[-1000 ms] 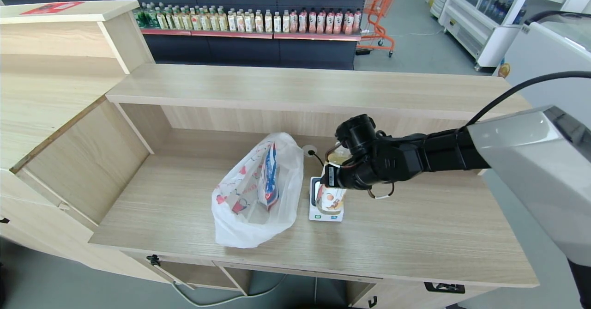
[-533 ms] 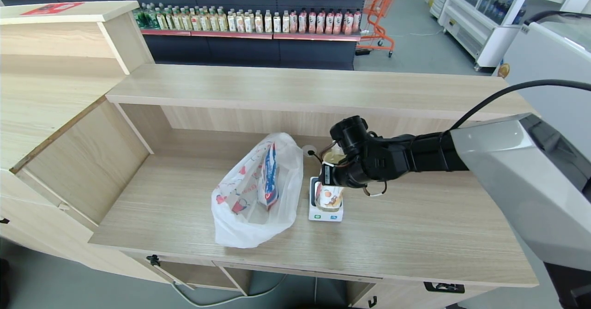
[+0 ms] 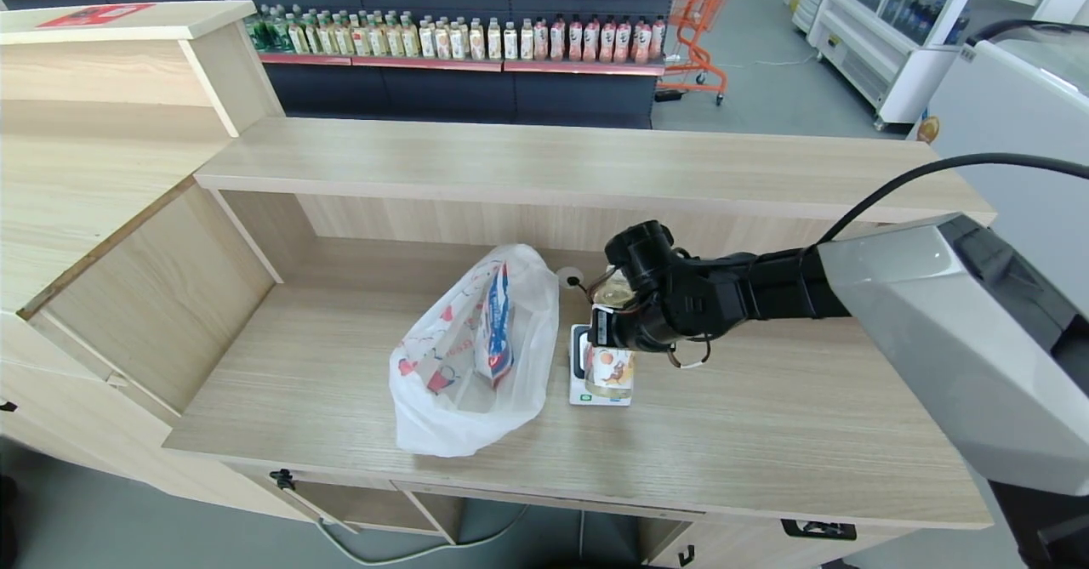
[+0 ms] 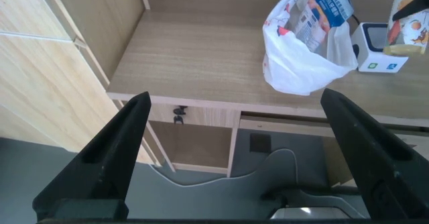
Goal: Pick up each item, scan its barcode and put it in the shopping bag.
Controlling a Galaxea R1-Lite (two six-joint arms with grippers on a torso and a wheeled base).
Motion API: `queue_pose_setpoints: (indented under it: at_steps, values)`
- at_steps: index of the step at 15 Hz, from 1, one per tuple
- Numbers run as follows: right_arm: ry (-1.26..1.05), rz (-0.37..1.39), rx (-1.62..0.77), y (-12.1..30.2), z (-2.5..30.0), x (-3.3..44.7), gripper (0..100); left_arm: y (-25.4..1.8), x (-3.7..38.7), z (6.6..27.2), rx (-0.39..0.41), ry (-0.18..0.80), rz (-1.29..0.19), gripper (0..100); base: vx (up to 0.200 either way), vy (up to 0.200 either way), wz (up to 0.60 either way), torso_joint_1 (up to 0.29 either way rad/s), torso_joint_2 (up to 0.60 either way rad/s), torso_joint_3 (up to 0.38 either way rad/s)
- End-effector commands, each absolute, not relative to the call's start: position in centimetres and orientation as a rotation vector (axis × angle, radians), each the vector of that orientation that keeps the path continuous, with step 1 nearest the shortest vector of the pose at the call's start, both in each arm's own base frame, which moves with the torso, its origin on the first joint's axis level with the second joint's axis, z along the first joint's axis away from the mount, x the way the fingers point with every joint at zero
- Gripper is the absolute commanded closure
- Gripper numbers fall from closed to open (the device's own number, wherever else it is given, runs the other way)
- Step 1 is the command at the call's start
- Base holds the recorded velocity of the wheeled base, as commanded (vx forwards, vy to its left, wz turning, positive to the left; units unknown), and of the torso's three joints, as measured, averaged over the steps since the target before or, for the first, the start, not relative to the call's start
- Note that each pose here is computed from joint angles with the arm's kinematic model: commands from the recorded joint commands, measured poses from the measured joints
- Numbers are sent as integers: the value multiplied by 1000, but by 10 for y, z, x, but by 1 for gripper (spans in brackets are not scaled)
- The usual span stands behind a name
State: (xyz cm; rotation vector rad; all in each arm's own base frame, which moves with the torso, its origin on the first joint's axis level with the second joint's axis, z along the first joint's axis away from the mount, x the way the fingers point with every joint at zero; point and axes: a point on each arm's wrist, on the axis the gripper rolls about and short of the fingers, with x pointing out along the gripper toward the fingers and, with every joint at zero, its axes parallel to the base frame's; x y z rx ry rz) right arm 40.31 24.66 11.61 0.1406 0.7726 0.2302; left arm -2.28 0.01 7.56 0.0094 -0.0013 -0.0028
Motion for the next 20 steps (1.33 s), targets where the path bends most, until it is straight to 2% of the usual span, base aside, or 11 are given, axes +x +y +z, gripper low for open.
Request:
queue_pose_setpoints:
  at_steps: [1,5,8,12,17,20]
  values:
    - [713,262,203,253,144,395,100,0,-23,76,9,0,-3,0,0,0,0,0,0,0]
    - [586,383,256,251,217,362,100,0,-23,76,11,0,-3,0,0,0,0,0,0,0]
    - [506,438,238,251,234,353,100,0,-23,76,11,0,-3,0,0,0,0,0,0,0]
    - [387,584,192,259,217,350,100,0,-23,76,11,0,-3,0,0,50,0,-1,1,1]
    - [304,805,127,275,169,342,100,0,-23,76,12,-2,-2,0,0,200,0,2,3,2]
    - [241,913,47,288,135,342,100,0,-23,76,11,0,-3,0,0,0,0,0,0,0]
